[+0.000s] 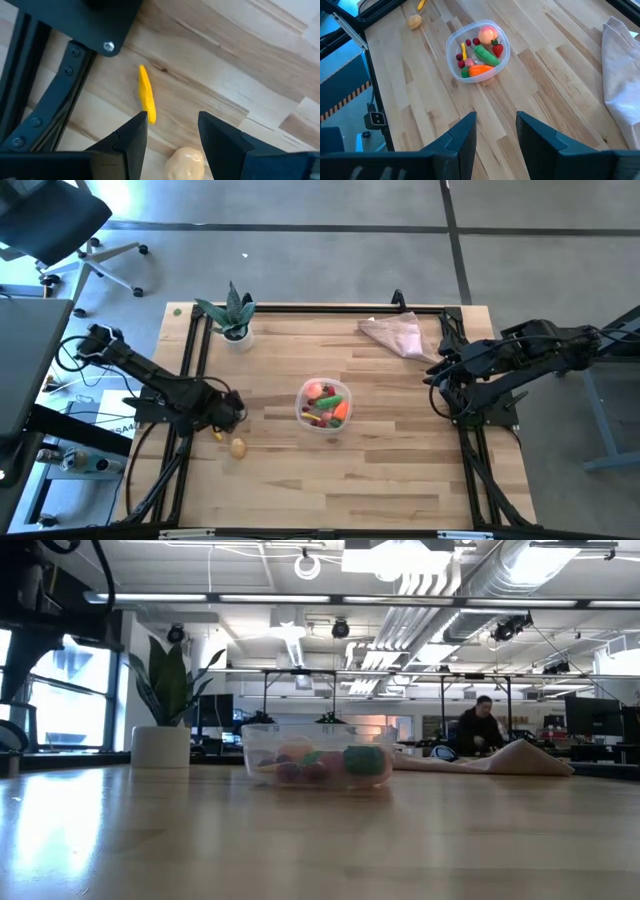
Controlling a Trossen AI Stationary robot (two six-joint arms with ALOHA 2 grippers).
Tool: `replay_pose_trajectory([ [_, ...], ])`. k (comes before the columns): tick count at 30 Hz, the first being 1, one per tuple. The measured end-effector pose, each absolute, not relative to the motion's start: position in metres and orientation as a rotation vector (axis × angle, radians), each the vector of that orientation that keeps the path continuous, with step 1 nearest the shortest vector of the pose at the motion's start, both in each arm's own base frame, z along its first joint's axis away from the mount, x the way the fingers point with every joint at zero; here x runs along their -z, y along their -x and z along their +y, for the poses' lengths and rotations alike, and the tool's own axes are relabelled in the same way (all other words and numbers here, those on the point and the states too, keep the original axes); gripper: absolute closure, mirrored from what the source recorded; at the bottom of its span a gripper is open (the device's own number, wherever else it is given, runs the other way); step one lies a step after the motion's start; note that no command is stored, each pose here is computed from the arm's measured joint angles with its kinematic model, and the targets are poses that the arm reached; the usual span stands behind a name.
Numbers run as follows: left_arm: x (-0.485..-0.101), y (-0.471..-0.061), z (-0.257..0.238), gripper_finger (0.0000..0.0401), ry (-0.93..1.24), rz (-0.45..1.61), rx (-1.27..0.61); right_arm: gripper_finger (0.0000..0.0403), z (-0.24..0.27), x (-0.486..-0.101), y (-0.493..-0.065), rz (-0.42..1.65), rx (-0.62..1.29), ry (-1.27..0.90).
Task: Pick and placing Produce into tupperware
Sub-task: Put the yellow zucchini into the transparent bin
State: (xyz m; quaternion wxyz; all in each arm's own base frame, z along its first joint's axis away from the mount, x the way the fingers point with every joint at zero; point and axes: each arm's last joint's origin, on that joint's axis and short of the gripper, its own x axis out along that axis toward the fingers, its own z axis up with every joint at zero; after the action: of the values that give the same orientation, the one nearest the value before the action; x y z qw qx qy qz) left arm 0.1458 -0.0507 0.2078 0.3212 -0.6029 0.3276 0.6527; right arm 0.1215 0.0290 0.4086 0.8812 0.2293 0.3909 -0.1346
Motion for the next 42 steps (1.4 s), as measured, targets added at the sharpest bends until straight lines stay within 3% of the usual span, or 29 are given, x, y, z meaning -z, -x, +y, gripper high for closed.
replay_pose_trajectory([
  [13,-0.174,-0.143,-0.061,0.0235,1.670,0.890,-1.633,0.0272,0.029,-0.409,-0.122,0.815,0.281,-0.477],
  [25,-0.171,-0.129,-0.060,0.0235,1.577,1.016,-1.764,0.0272,0.029,-0.409,-0.122,0.815,0.280,-0.478],
  [42,-0.137,-0.128,-0.061,0.0235,1.680,1.004,-1.631,0.0272,0.029,-0.409,-0.121,0.815,0.280,-0.478],
])
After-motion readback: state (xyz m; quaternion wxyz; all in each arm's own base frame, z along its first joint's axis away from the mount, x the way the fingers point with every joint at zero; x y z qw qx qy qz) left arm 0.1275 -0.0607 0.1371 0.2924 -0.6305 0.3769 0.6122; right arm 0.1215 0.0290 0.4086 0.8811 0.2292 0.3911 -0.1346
